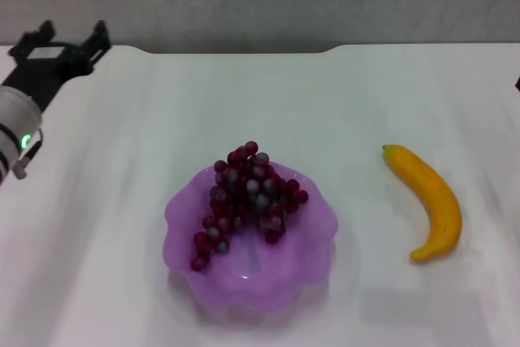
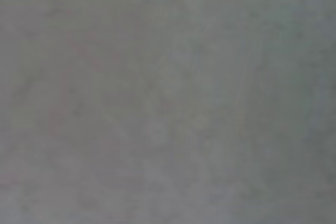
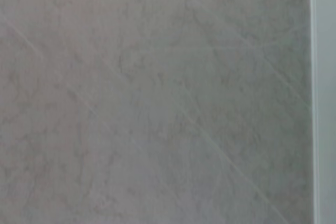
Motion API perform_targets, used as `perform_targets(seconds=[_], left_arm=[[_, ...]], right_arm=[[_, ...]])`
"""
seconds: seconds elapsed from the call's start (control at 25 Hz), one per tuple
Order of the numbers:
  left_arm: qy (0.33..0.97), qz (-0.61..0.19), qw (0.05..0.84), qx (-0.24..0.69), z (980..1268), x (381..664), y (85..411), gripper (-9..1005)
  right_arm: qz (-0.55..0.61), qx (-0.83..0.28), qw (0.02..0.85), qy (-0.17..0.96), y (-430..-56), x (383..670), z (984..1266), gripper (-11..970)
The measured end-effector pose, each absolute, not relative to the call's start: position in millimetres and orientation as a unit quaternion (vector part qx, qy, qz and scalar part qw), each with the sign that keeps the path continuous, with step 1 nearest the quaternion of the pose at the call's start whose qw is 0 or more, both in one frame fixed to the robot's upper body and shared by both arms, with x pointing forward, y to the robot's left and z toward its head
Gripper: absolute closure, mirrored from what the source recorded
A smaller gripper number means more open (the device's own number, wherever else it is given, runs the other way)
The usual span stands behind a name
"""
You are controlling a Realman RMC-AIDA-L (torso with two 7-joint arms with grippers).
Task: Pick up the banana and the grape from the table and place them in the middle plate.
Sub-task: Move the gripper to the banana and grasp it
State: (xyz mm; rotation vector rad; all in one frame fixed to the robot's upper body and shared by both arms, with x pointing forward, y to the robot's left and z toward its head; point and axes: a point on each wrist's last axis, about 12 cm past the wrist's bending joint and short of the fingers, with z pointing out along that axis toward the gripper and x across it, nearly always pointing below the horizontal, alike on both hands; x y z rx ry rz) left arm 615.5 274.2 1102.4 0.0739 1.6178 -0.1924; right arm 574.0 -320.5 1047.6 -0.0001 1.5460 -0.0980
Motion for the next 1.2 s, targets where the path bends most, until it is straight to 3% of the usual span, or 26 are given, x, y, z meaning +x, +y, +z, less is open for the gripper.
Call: perform_targets(seconds=[0.32, 0.8, 1.2], left_arm=[[0.718, -0.019, 0.696, -0.001, 1095, 615, 302, 135], [0.704, -0.016, 0.710, 0.011, 1085, 618, 298, 135], [0.714, -0.006, 0.700, 0.009, 1076, 614, 305, 133]], right_arm=[[-0.039, -0.003, 0.716, 0.697, -317, 576, 1049, 78], [-0.054, -0.018, 0.713, 0.699, -319, 583, 1051, 79], [0.007, 0.014, 0.670, 0.742, -299, 598, 1048, 79]])
